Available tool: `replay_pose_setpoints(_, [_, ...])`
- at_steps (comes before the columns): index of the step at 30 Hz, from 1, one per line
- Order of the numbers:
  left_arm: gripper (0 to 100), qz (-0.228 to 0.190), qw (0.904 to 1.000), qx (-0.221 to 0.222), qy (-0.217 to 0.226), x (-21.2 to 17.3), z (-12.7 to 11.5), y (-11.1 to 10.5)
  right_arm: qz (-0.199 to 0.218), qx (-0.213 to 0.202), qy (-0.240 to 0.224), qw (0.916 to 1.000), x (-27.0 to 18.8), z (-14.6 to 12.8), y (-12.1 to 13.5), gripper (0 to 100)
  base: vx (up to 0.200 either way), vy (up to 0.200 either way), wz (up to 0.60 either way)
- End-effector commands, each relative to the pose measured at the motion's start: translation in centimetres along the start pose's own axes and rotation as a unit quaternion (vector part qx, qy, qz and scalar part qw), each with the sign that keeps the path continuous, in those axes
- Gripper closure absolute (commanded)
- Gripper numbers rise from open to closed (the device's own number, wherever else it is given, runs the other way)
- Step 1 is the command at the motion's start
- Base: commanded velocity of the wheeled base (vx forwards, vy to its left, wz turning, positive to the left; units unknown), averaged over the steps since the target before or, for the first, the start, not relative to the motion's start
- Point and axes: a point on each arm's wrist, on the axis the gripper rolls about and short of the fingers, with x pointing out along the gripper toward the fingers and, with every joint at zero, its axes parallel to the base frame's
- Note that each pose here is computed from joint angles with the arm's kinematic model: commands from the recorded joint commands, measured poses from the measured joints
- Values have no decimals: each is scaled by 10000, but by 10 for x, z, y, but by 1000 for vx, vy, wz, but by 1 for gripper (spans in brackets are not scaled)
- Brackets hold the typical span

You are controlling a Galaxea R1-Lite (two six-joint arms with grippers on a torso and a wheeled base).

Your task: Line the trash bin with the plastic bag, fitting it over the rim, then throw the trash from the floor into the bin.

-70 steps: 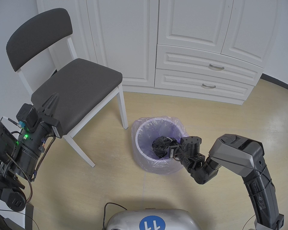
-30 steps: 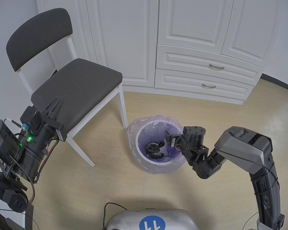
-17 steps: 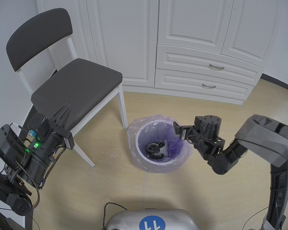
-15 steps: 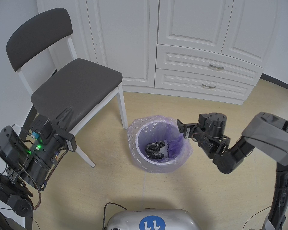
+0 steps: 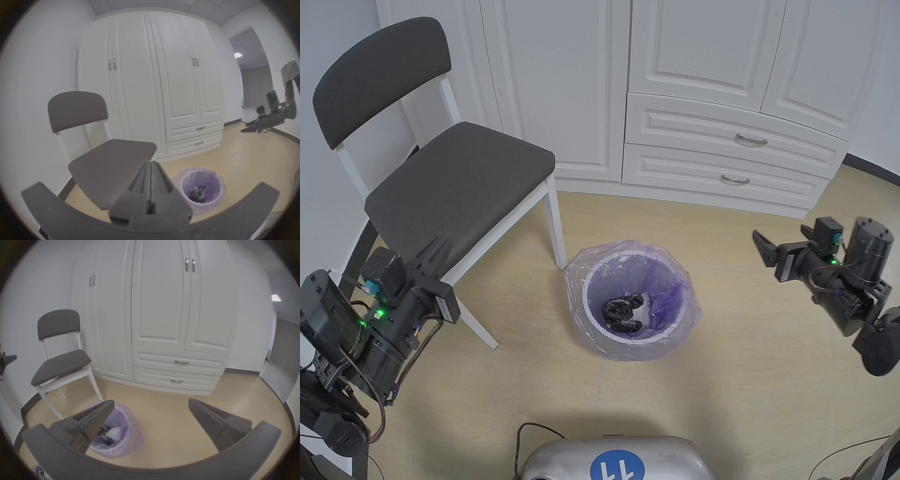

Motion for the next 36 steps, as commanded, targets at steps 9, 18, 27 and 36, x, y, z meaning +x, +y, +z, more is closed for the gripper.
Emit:
replay_pose_setpoints(9, [100, 898, 9949, -187, -430, -79, 72, 60, -933, 419, -1400, 9849, -179, 75, -68, 0, 0, 0, 0])
replay_pose_setpoints(18, [100, 1466, 9867, -596, -373, -160, 82, 77, -1988, 1024, -2077, 9523, -272, 35, -81, 0, 0, 0, 0])
replay_pose_setpoints(27, [100, 2254, 9707, -713, -441, -243, 67, 66, -1682, 968, -1668, 9667, -317, -24, -73, 0, 0, 0, 0])
replay_pose_setpoints(36, [100, 2461, 9645, -957, -1, -259, 12, 52, -1592, 751, -804, 9811, -291, -78, -70, 0, 0, 0, 0])
